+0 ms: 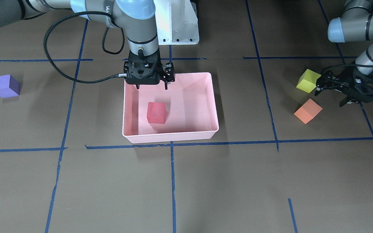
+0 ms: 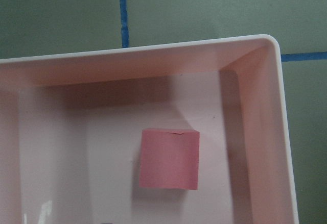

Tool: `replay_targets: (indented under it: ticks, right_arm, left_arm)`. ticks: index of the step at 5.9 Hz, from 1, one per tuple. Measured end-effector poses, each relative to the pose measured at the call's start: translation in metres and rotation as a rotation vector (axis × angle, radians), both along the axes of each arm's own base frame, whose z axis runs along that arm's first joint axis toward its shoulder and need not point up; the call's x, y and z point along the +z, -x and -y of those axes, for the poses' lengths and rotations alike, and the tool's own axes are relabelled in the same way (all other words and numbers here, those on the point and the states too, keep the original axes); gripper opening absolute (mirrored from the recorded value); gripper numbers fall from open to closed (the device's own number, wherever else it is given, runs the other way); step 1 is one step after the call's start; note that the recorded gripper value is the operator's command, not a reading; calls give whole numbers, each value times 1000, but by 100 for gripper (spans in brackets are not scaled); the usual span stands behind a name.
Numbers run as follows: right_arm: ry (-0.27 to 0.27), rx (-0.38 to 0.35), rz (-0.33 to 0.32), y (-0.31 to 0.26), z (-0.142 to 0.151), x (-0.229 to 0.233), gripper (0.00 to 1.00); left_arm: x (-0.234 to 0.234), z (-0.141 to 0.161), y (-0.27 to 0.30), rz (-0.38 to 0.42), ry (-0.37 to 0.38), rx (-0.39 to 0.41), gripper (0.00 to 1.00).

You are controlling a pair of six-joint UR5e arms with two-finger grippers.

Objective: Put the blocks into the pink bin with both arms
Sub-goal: 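Grasp the orange cube with the left gripper while the right gripper withdraws from the bin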

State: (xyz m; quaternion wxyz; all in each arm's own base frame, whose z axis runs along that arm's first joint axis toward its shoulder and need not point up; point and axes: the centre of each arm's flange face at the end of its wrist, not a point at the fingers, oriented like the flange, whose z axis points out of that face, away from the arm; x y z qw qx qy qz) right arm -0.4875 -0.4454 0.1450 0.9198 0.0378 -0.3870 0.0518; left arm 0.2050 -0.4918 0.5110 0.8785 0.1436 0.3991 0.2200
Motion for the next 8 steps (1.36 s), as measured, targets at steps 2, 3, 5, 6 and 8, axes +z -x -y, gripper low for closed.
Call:
replay_targets:
  ticks: [2,3,5,6,8]
  right_arm:
    - [-16,-9,5,-19,-9,12,100]
    - [-17,-10,4,-22,-11,16,100]
    - [-14,-10,-2,-23,-11,21,100]
    - [-11,-11,-8,-23,-11,26,100]
    - [-6,-12,-16,-23,-11,33,100]
  left_arm:
    - [17,2,-32,-8,-34,41,100]
    - [24,6,-38,-10,-34,45,100]
    - [30,7,-45,-7,-27,54,100]
    - [32,3,-53,-5,-18,67,100]
    - [46,-5,-70,8,11,101,60]
